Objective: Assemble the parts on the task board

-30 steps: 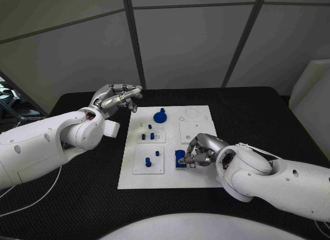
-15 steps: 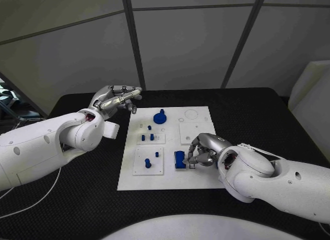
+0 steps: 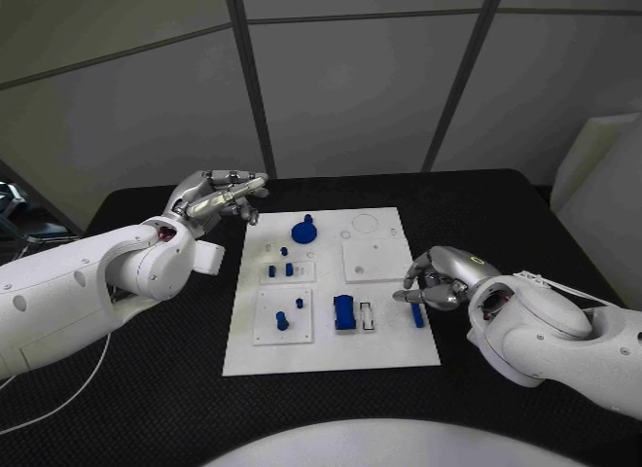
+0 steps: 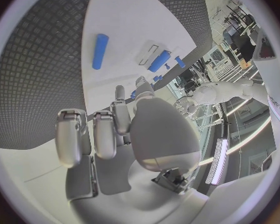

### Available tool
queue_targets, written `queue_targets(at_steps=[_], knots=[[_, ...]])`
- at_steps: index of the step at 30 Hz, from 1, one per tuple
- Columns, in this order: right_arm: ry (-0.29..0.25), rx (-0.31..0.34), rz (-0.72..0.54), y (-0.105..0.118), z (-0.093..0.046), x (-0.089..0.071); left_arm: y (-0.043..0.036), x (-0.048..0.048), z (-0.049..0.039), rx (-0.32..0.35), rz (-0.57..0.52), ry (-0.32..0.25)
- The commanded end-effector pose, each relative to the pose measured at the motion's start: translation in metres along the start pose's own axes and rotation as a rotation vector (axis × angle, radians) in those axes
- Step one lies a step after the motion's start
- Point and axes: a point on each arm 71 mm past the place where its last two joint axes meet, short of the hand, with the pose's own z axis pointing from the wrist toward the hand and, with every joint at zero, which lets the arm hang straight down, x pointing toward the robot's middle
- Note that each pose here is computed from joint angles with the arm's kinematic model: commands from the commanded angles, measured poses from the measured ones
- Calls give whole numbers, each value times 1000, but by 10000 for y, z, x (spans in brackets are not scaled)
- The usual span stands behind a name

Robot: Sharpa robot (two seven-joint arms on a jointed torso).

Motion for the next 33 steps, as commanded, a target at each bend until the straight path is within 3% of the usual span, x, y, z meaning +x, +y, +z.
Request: queue_targets(at_steps=[1, 10, 26, 33], knots=[[-22, -2, 1, -86, -21, -64, -11, 18, 4, 6, -7, 10], [-2, 43, -57, -227, -4, -67, -12, 22, 2, 6, -8, 12], [112, 84, -91, -248, 29, 188, -6, 13, 1, 4, -7, 11], [111, 85, -128, -267, 31, 197, -2, 7, -2, 3, -7, 9]])
